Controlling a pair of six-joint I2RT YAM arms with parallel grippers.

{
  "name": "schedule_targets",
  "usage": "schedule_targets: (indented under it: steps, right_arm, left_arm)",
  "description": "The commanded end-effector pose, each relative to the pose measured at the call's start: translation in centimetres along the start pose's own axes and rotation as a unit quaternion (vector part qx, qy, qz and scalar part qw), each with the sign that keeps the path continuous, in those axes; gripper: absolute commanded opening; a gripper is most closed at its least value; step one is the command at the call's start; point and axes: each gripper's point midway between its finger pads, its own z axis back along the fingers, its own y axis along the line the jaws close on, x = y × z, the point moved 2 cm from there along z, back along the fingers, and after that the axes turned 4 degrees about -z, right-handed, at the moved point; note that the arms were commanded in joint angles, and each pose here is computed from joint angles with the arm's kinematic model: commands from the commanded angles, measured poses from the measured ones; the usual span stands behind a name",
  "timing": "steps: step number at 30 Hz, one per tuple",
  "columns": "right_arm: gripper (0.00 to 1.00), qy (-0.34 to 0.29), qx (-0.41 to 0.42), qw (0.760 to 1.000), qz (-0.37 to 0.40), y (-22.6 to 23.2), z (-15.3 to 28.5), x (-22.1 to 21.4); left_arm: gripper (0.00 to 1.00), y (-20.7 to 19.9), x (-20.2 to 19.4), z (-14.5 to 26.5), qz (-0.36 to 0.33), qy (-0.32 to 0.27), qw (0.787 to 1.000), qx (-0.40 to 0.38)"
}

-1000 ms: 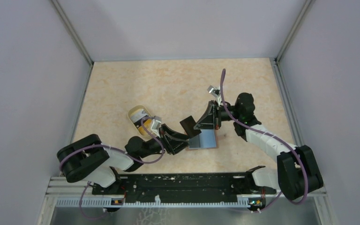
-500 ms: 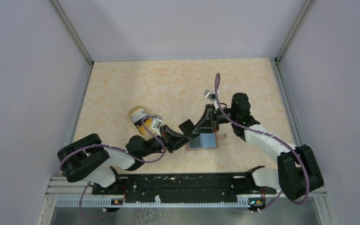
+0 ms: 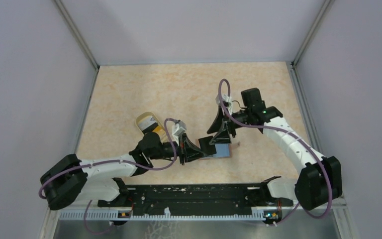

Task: Put the credit cards into the card holder
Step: Insert the credit card into the card holder.

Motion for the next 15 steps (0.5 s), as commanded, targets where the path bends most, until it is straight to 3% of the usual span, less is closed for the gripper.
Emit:
schedule_targets:
  steps: [1,15]
  right_arm:
    - [0.59,0.011,0.023,1.000,0.017,0.9,0.2,-0.5]
    - [0.39,0.028,0.044,0.999,0.003,1.2,-1.2,-1.4]
  left_arm:
    - [0.00,1.0,-2.0,0.8,-0.012,0.091,0.996,0.020]
    - [0.00,0.8,-1.8,0.5,-0.004,0.109,0.994,0.008]
